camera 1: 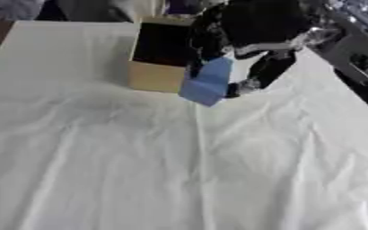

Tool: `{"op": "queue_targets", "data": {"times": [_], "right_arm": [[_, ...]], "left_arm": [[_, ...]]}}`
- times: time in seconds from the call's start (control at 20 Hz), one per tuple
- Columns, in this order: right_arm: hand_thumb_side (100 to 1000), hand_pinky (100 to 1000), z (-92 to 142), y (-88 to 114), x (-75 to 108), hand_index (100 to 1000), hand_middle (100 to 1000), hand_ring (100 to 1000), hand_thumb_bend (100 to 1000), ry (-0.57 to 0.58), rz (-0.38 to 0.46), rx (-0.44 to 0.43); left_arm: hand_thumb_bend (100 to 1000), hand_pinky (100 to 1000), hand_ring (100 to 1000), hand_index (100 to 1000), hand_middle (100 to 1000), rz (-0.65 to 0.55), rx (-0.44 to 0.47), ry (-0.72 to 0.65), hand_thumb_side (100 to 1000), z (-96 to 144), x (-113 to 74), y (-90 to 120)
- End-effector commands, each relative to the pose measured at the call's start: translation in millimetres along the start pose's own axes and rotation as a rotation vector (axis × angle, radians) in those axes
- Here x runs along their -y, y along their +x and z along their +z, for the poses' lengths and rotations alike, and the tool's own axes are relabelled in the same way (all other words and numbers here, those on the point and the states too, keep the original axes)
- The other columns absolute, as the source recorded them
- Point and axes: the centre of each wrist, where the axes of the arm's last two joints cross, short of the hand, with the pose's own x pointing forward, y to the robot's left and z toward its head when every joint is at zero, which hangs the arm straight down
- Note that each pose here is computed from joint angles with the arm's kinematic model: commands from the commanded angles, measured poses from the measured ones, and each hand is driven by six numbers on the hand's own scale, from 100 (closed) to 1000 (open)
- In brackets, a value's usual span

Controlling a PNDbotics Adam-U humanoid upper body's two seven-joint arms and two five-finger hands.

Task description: Pick up objects on the table and place them in the box.

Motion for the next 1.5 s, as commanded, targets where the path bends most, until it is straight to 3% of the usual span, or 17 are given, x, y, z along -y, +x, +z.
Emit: {"op": "queue_targets", "data": {"times": [0.05, 0.25, 0.6, 0.8, 1.0, 1.45, 1.5], "right_arm": [[100, 796, 6.7, -21.2, 4.1, 458, 475, 761, 395, 0.031, 0.050, -0.026], [170, 786, -3.1, -40.4, -5.7, 468, 481, 764, 413, -0.023, 0.024, -0.125], [175, 787, -29.9, -61.3, -32.3, 478, 489, 768, 415, -0.018, -0.020, -0.284], [150, 787, -39.9, -63.8, -54.3, 480, 491, 771, 414, 0.036, -0.023, -0.355], [186, 786, -45.5, -62.2, -72.8, 485, 498, 773, 417, 0.058, -0.015, -0.402], [224, 794, -55.8, -58.5, -89.0, 542, 555, 805, 419, 0.158, 0.060, -0.458], [229, 799, -56.1, -58.2, -90.4, 590, 594, 813, 420, 0.166, 0.064, -0.473]], "left_arm": [[380, 728, 578, 811, 546, 0.003, 0.036, -0.003, 173, -7.9, -1.5, 6.0], [378, 728, 577, 810, 546, 0.012, 0.033, -0.004, 174, -7.5, -0.2, 6.2], [377, 728, 576, 810, 545, 0.032, 0.028, -0.012, 176, -6.9, 2.9, 6.9], [367, 728, 575, 809, 544, 0.040, 0.024, -0.013, 173, -6.5, 3.6, 7.0], [374, 729, 575, 809, 543, 0.045, 0.022, -0.012, 178, -6.5, 4.2, 7.1], [372, 729, 574, 806, 541, 0.050, 0.017, -0.014, 179, -5.6, 4.3, 6.9], [372, 729, 574, 806, 541, 0.050, 0.016, -0.014, 180, -5.5, 4.3, 6.8]]}}
